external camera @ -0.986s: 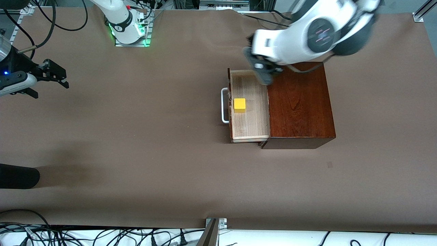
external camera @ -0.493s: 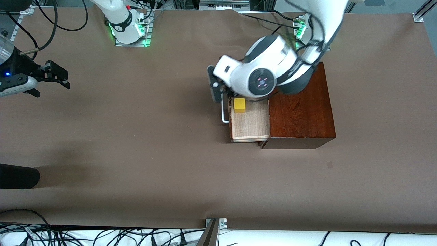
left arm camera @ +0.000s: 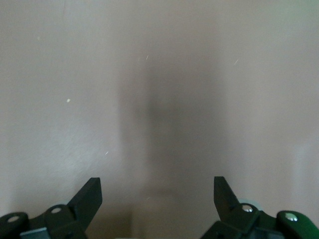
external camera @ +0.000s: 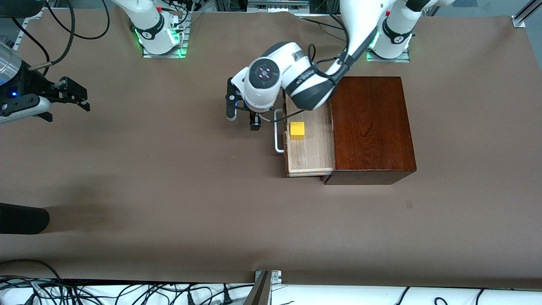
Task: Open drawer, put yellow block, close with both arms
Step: 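Push the drawer front with the left gripper into the box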
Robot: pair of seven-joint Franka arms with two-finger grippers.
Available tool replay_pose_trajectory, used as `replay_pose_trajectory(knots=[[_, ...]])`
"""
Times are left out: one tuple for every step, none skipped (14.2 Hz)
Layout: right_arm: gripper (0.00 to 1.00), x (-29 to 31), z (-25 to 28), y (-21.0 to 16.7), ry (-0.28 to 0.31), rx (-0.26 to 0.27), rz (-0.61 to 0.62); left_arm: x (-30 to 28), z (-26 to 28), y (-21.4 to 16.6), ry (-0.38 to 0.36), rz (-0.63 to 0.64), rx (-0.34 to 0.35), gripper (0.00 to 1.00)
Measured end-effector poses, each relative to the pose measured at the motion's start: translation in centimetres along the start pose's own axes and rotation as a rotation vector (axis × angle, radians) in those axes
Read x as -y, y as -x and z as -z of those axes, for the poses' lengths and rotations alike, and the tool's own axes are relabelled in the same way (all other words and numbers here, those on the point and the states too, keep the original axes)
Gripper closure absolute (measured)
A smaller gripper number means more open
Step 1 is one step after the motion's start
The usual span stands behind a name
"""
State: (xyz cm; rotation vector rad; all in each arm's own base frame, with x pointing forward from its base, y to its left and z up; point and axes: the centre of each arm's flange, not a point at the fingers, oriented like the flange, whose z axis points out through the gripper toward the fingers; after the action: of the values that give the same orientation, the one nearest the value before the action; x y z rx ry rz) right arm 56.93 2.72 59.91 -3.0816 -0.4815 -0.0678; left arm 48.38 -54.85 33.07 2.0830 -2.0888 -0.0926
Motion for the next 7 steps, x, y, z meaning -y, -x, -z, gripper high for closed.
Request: replay_pose_trajectory(knots=[[0.00,-0.1,0.0,0.0,0.000,0.000,-0.002,0.5,-1.1,0.6,-0.001,-0.001,0.025,0.00],[0.00,-0.1,-0.1,0.0,0.000,0.001,-0.003,0.9,-2.3,1.2,0.008,0.003,0.043,0.00],[0.00,-0.1,-0.1,0.0,0.000,0.001,-0.003,1.3,-3.4,1.9,0.020,0.010,0.059,0.00],[0.00,-0.1,-0.1,0.0,0.000,0.001,-0.004,1.6,-4.1,2.4,0.034,0.017,0.079,0.00],[0.00,-0.1,-0.1,0.0,0.000,0.001,-0.004,1.8,-4.4,3.3,0.053,0.028,0.112,0.00],[0.00,-0.1,-0.1,0.0,0.000,0.001,-0.004,2.2,-4.4,4.2,0.070,0.038,0.139,0.00],[0.00,-0.1,-0.1,0.0,0.000,0.001,-0.004,2.3,-4.0,4.3,0.076,0.037,0.143,0.00]])
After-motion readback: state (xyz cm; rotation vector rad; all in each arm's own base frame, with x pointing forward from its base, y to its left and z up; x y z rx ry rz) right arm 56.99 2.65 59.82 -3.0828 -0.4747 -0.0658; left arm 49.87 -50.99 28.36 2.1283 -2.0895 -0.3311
